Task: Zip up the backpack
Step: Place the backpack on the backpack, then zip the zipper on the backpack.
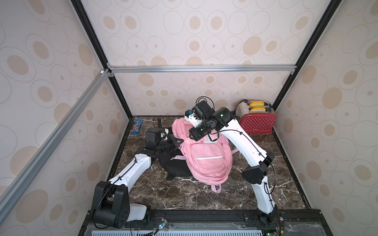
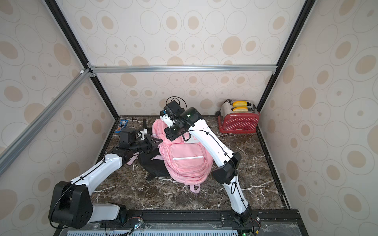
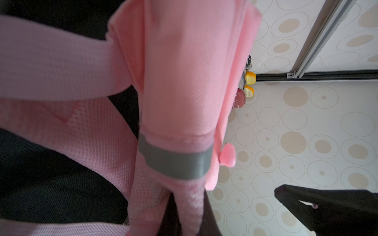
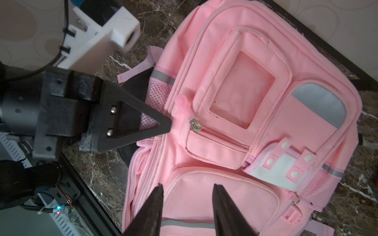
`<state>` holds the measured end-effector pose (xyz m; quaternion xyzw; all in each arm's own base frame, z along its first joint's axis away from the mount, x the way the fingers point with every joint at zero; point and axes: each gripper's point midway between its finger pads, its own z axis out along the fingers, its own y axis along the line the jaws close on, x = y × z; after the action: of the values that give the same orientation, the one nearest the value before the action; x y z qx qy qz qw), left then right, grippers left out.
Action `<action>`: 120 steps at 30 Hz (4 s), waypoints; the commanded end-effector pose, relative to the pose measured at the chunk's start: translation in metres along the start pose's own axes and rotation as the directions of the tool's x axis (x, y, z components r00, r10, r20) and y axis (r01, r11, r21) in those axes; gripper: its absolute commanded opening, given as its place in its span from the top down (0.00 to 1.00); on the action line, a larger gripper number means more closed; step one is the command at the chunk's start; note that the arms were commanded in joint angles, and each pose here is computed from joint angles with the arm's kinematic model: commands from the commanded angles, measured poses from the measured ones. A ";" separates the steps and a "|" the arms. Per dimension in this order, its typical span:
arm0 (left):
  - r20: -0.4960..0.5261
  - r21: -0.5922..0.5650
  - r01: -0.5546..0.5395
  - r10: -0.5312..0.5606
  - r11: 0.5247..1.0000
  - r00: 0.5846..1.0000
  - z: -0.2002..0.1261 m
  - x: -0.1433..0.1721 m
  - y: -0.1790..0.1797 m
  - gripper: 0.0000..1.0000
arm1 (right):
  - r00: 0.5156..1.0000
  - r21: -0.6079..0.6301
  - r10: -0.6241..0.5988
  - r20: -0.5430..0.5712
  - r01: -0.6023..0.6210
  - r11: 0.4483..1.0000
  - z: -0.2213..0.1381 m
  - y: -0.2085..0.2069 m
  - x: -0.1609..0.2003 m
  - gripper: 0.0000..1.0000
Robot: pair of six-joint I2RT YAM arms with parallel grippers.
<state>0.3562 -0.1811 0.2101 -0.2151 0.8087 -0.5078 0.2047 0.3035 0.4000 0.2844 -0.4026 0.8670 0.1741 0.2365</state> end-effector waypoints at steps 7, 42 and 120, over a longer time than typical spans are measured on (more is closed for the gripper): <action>0.075 0.213 -0.080 0.066 0.974 0.995 -0.024 -0.006 -0.071 1.00 | 1.000 -0.075 0.002 -0.002 -0.002 0.997 0.023 0.013 -0.007 0.56; -0.003 0.218 -0.071 0.073 0.973 0.997 -0.020 0.026 -0.073 1.00 | 1.000 -0.050 0.008 0.003 -0.007 0.999 0.067 -0.004 -0.019 0.55; 0.070 0.138 -0.050 0.040 0.989 0.997 -0.022 0.009 -0.046 1.00 | 0.901 -0.024 0.433 0.023 -0.433 0.901 0.077 -0.124 0.073 0.96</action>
<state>0.3340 -0.1937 0.2106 -0.2263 0.7990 -0.5231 0.1919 0.3795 0.3471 0.1832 -0.2001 0.9077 0.3070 0.2045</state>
